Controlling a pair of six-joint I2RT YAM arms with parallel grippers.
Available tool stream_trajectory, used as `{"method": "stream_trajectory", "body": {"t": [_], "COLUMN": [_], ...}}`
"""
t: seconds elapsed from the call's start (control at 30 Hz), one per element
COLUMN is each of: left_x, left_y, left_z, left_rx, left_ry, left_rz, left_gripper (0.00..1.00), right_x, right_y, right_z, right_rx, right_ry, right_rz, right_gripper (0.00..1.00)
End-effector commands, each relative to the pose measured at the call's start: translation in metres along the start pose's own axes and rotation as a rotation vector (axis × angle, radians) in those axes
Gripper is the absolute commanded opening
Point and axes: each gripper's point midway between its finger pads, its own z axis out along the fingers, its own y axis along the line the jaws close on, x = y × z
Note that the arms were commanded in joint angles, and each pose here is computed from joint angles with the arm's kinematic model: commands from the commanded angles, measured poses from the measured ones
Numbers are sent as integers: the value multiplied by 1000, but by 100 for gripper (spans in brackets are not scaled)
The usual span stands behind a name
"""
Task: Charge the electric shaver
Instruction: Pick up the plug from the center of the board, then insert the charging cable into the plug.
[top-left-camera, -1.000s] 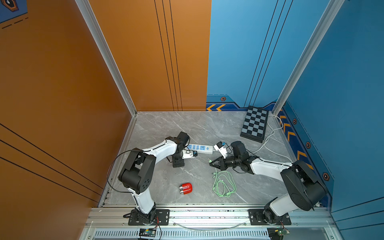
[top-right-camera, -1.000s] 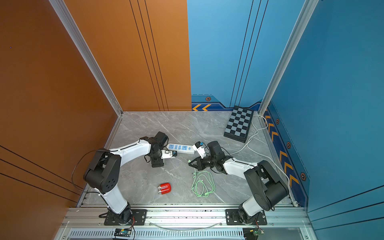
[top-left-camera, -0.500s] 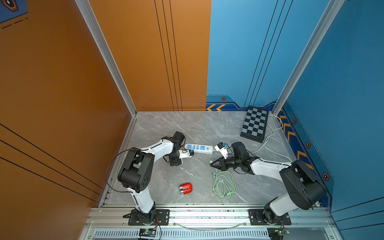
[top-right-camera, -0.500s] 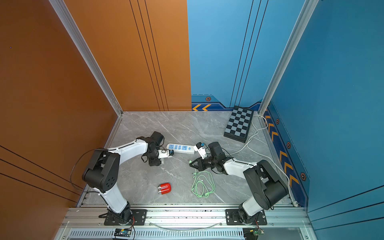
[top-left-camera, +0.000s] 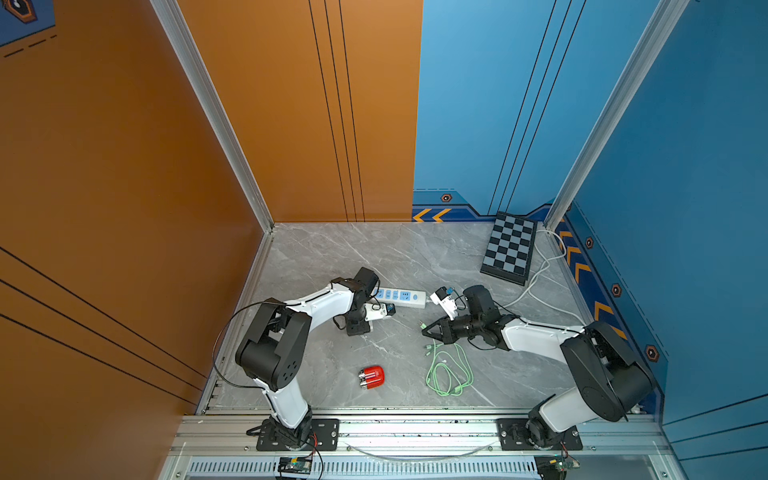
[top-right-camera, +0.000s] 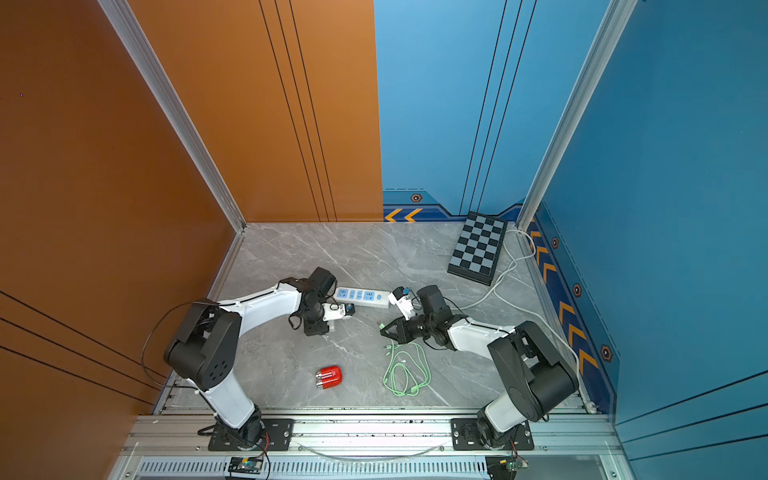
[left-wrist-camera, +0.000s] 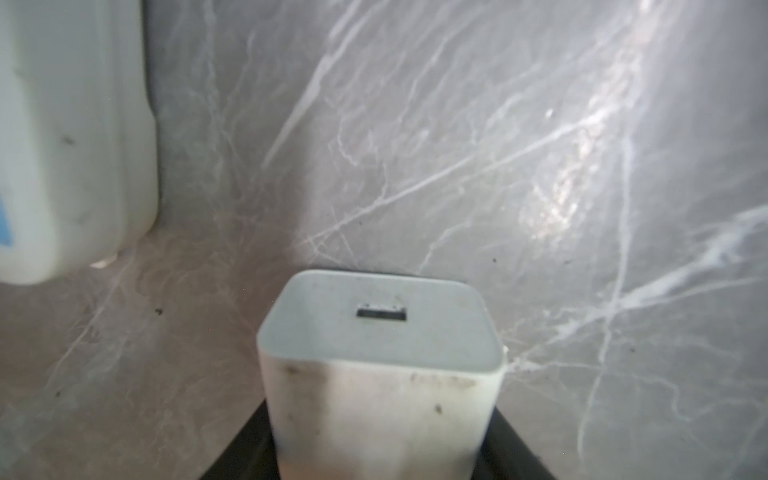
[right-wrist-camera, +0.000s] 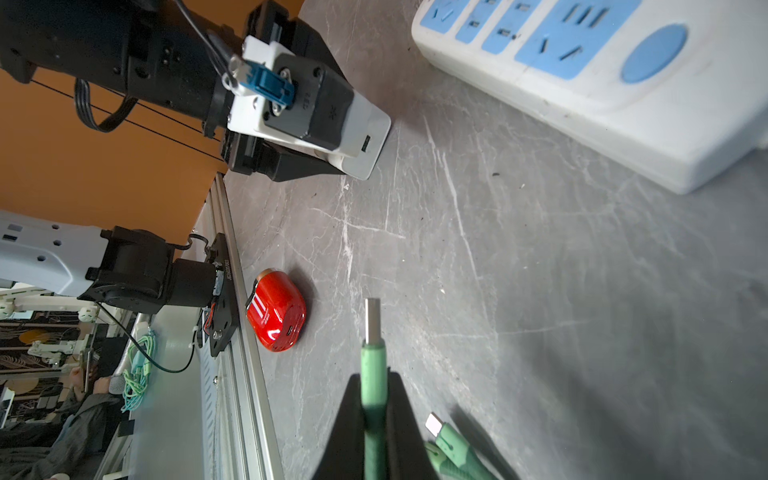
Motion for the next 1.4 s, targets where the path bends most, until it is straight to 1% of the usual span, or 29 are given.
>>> {"method": "stream_trajectory", "body": {"t": [0.0, 0.07, 0.13, 0.23, 0.33, 0.4, 0.47, 0.63, 0.77, 0.93, 1.13, 1.37], "left_x": [-4, -7, -4, -8, -10, -13, -18, -21, -20, -25, -30, -34], "left_y": [-5, -8, -12, -14, -22, -31, -41, -62, -64, -71, -82, -84], "left_z": [-14, -31, -44, -69, -84, -89, -94, -101, -108, -112, -110, -110], "left_rx": [-92, -120, -176, -249, -279, -287, -290, -310, -333, -329, -307, -295], "left_ry": [-12, -78, -131, -246, -302, -326, -355, -369, -382, -388, -379, -382], "left_rz": [-31, -79, -92, -108, -92, -65, -28, 60, 81, 129, 175, 183], "left_gripper": [0, 0, 0, 0, 0, 0, 0, 0, 0, 0, 0, 0], "right_x": [5, 10, 15, 19, 20, 19, 16, 16, 23, 28, 19, 15], "right_y": [-4, -4, 0, 12, 23, 33, 46, 65, 77, 89, 95, 97], "right_z": [-4, -6, -8, -7, -3, 0, 5, 17, 26, 35, 37, 41], "right_rx": [36, 49, 58, 57, 63, 75, 59, 33, 10, -26, -57, -78], "right_ry": [28, 53, 85, 152, 209, 249, 276, 360, 414, 465, 454, 456], "right_rz": [13, 20, 16, -15, -38, -74, -97, -135, -157, -175, -185, -187], "right_gripper": [0, 0, 0, 0, 0, 0, 0, 0, 0, 0, 0, 0]}}
